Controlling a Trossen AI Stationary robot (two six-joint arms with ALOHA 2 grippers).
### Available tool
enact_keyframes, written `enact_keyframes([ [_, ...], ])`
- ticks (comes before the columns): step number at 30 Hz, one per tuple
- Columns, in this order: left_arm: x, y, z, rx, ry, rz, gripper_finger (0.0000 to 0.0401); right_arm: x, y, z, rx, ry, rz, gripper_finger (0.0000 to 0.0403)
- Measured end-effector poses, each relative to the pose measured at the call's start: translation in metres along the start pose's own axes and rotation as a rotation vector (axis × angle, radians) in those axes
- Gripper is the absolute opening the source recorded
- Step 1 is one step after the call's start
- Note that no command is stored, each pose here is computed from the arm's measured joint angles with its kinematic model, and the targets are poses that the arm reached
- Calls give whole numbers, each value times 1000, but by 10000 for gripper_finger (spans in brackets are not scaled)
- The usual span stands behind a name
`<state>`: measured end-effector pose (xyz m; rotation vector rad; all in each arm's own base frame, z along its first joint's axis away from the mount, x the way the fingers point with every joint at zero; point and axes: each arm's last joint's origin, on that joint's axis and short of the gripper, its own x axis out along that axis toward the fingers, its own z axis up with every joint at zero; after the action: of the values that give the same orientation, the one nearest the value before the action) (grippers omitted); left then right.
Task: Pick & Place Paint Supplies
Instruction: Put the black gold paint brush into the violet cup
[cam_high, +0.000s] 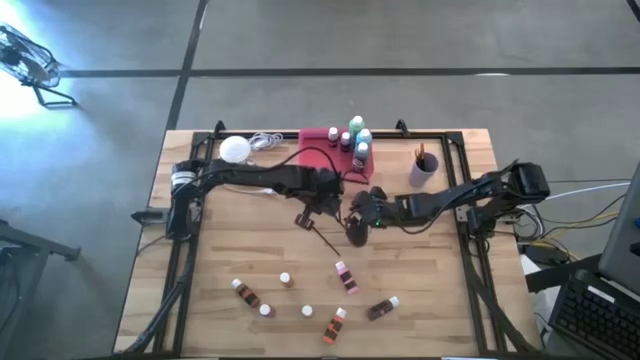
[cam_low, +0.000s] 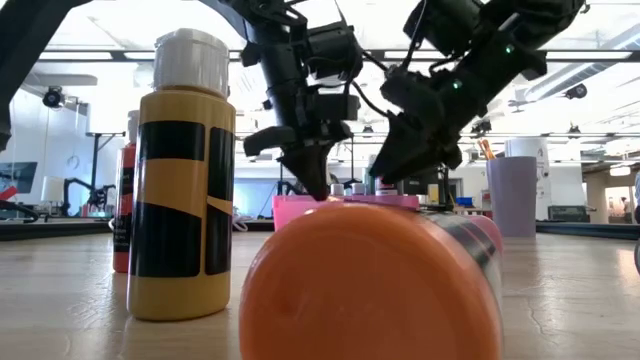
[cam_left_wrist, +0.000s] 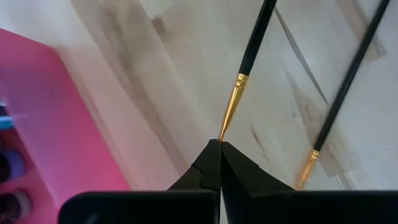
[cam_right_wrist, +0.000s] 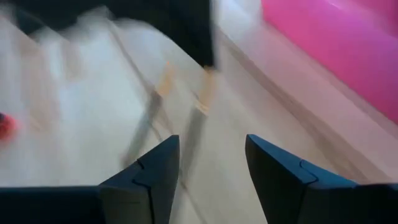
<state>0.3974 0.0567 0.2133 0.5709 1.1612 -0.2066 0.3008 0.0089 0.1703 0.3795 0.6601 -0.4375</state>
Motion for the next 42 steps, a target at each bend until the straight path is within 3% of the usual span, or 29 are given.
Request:
enact_keyframes([
  [14, -24, 15, 17, 10, -75, 62, 0, 14, 4, -7, 15, 10, 9, 178],
  [17, -25, 15, 17, 11, -77, 63, 0, 14, 4, -6, 16, -2, 4, 147],
  [22, -25, 14, 15, 13, -61, 42, 0, 13, 4, -6, -5, -5, -4, 29],
  [30, -25, 13, 15, 13, -55, 41, 3, 13, 3, -6, -7, -2, -6, 12],
  [37, -26, 14, 15, -8, -58, 58, 48, 13, 2, -8, -16, 9, -21, 11],
  [42, -39, 23, 4, -83, 29, 153, 105, 4, -3, -15, -28, 76, -126, 11],
])
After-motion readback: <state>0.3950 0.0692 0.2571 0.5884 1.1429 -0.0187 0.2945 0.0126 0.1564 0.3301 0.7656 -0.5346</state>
